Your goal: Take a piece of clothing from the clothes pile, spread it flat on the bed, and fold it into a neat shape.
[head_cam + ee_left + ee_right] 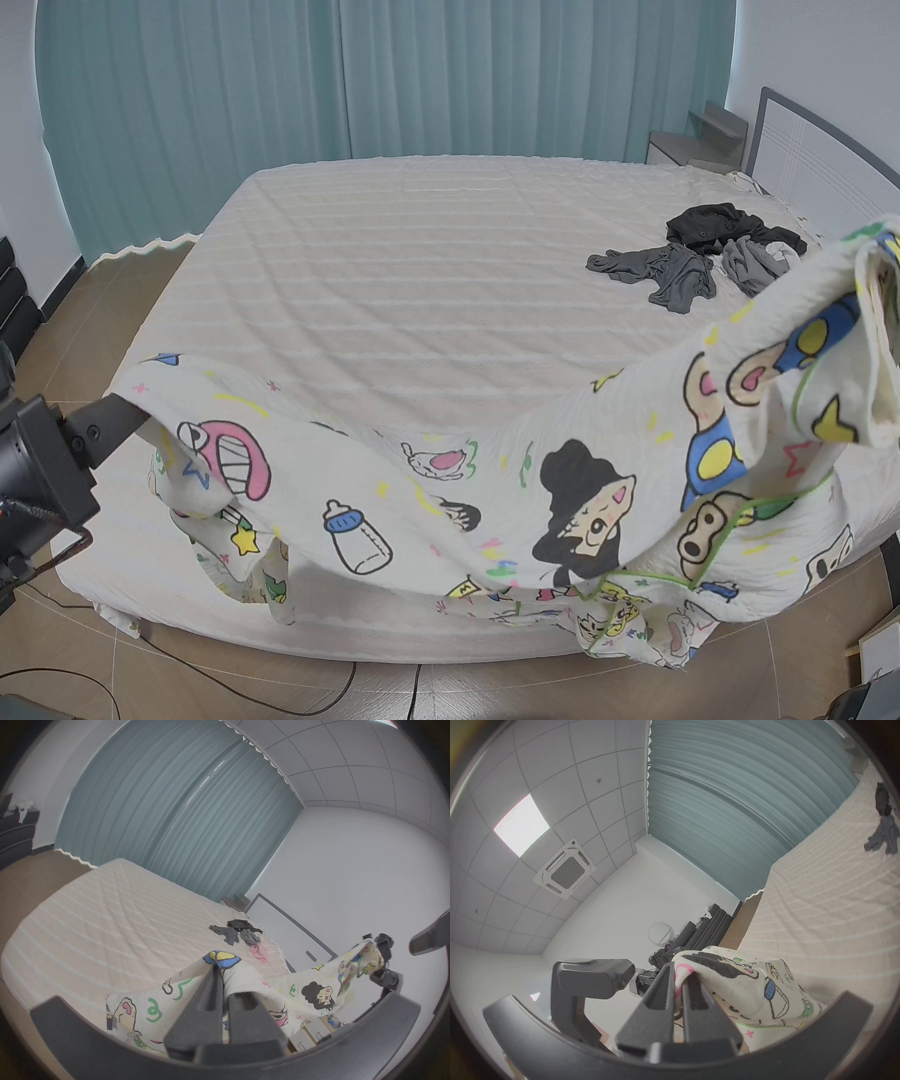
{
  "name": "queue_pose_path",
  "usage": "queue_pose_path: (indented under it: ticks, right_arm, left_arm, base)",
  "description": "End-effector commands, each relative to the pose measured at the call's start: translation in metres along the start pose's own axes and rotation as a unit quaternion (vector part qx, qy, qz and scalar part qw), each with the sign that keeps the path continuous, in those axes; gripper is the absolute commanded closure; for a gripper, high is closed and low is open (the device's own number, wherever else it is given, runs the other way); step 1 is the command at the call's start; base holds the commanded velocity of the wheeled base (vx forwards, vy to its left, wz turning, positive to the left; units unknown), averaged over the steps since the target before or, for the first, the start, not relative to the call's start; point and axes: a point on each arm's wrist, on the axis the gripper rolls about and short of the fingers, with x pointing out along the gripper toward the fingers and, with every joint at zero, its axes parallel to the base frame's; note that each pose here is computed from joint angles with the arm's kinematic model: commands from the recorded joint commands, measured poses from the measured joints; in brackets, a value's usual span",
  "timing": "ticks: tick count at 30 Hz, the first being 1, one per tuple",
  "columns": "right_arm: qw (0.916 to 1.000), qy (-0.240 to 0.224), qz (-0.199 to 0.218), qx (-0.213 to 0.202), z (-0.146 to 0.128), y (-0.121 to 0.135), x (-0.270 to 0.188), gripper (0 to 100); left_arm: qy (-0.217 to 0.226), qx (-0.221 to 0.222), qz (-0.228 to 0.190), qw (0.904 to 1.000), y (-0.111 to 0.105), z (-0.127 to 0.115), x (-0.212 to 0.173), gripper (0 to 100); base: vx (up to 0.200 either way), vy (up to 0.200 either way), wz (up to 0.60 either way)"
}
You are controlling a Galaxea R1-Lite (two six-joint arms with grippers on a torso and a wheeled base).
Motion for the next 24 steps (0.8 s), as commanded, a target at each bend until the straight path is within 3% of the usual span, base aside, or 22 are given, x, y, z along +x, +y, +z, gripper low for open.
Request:
queue_pose_path:
  ticks: [1, 5, 9, 13, 15, 24]
  right_arm:
    - [0.9998, -0.002, 0.007, 0.017, -0.001, 0.004, -0.005, 100]
    - [0.9991, 0.015, -0.021, 0.033, -0.007, -0.014, 0.006, 100]
    - [0.9963, 0.012, -0.072, 0.045, -0.003, -0.040, 0.017, 100]
    - [0.9926, 0.005, -0.113, 0.043, 0.004, -0.065, 0.026, 100]
    - [0.9924, 0.004, -0.116, 0.041, 0.005, -0.067, 0.027, 100]
    - [0.9866, -0.028, -0.160, 0.000, 0.028, -0.121, 0.051, 100]
  left_arm:
    - [0.005, -0.010, -0.023, 0.9997, 0.002, 0.001, -0.016, 100]
    - [0.037, -0.004, -0.014, 0.9992, 0.007, -0.011, -0.009, 100]
    - [0.069, 0.005, 0.027, 0.9972, 0.014, -0.023, 0.013, 100]
    - [0.074, 0.006, 0.074, 0.9945, 0.024, -0.026, 0.038, 100]
    - [0.074, 0.005, 0.077, 0.9943, 0.026, -0.026, 0.041, 100]
    - [0.058, 0.003, 0.136, 0.9890, 0.051, -0.029, 0.108, 100]
  base:
    - [0.000, 0.000, 0.00]
    - [0.000, 0.000, 0.00]
    - [0.000, 0.000, 0.00]
    - [0.000, 0.000, 0.00]
    - [0.000, 0.000, 0.00]
    - [0.200, 0.000, 0.00]
